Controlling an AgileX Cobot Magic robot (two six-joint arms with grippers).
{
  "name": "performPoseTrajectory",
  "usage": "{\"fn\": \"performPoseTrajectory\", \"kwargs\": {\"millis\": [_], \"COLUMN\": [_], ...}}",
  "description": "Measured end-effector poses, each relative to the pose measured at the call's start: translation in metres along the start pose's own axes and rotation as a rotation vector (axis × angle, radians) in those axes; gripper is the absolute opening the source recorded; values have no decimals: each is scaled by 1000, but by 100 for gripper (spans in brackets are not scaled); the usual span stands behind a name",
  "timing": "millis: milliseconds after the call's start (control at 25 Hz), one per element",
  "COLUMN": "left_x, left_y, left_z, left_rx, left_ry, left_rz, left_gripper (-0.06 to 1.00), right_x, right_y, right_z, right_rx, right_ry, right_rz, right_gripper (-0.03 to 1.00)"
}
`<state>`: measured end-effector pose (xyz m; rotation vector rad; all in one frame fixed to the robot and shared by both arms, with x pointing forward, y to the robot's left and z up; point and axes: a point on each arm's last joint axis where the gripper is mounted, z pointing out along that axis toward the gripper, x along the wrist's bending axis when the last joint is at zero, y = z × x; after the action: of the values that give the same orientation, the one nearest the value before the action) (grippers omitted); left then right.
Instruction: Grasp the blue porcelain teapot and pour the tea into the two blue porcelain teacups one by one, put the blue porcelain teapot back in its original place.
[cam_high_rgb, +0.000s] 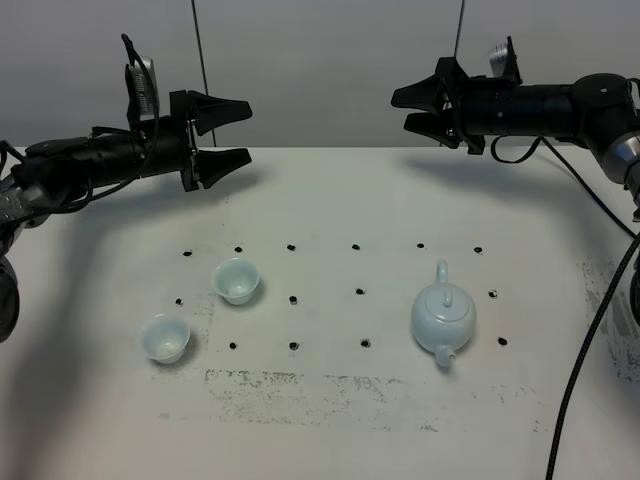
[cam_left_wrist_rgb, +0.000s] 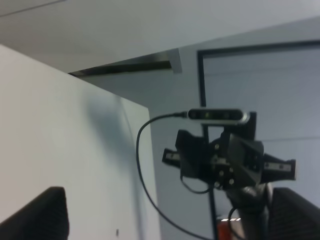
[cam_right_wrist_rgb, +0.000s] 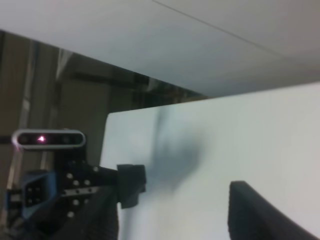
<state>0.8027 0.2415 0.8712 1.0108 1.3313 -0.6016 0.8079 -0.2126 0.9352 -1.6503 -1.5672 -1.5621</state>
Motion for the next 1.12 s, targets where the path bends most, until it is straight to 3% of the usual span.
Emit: {"fn": "performPoseTrajectory", "kwargs": {"millis": [160,240,320,480,600,760,1000,1120], "left_x": [-13,-25,-39,-58,-73,-104,-151,-173], "left_y": [5,12,21,35,39,39,37,33], "left_z": [1,1,-1,-9,-15,-24,-42,-55], "left_rx": [36,69,90,91,115,140,145,161], "left_ry": [13,70,171,404,527,611,687,754], "left_rz": [205,318,433,596,687,749,831,890], "left_gripper": [76,76,76,76,76,76,74,74], "right_x": [11,13,11,-4,-11,8,67,71], "right_y": [7,10,13,17,20,27,37,36], "right_z": [-5,-9,-14,-26,-39,-65,-105,-115], "right_rx": [-5,12,44,99,117,141,172,192], "right_ry": [-35,-105,-225,-483,-610,-714,-894,-981], "right_rz": [-300,-422,-519,-536,-489,-500,-613,-618], "right_gripper": [47,47,47,47,47,45,41,40]}}
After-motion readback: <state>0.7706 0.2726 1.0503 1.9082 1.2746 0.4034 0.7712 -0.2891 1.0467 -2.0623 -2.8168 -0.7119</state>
